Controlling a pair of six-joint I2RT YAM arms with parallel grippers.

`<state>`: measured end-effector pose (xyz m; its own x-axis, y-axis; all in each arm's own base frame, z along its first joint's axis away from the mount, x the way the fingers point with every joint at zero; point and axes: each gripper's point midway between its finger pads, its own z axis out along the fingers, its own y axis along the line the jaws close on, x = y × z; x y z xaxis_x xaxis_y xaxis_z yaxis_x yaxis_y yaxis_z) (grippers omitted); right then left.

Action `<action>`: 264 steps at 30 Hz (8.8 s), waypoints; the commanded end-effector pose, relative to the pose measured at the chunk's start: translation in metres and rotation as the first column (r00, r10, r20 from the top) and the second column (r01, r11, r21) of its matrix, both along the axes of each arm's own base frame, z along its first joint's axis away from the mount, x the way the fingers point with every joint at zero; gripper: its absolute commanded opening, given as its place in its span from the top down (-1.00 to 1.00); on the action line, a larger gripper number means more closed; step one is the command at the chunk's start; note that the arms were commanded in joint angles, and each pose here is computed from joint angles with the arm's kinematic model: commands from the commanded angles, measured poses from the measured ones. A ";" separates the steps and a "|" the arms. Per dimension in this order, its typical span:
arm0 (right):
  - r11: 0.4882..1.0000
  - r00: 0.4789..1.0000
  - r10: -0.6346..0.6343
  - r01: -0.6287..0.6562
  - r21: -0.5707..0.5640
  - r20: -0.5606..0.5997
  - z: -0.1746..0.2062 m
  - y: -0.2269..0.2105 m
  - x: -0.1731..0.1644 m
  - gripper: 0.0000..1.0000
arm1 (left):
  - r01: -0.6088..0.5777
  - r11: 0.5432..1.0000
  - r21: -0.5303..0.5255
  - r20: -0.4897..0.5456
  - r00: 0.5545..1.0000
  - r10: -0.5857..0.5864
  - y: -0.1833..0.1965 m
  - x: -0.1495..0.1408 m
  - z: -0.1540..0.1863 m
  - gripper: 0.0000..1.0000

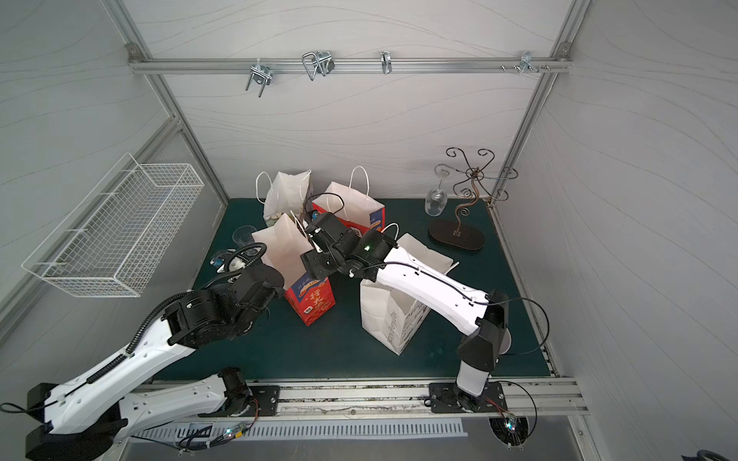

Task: Put away the paper bag
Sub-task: Adjust the paper bag at the center of the board, then press the paper bag at the center of the board.

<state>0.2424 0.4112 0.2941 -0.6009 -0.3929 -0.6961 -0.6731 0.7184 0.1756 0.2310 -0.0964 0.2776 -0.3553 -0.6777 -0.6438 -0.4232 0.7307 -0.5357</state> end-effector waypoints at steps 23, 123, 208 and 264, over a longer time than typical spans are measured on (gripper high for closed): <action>0.993 0.991 0.109 -0.112 -0.036 -0.074 -0.019 0.011 0.005 0.93 | 0.094 0.996 -0.007 0.084 0.992 -0.093 0.002 -0.006 0.022 0.22; 0.800 0.749 0.566 -0.599 -0.012 0.344 -0.022 -0.046 -0.107 -0.59 | 0.548 0.831 0.093 -0.181 0.830 -0.527 0.019 0.013 -0.017 0.29; 0.672 0.666 0.695 -0.736 0.083 0.272 -0.017 -0.016 -0.150 -0.74 | 0.785 -0.326 0.527 -0.391 -0.116 -0.913 -0.044 -0.065 -0.016 0.37; 0.734 0.653 0.615 -0.679 -0.018 0.442 -0.056 -0.039 -0.138 -0.84 | 0.582 -0.218 0.784 -0.307 0.057 -0.950 -0.033 -0.094 0.005 1.00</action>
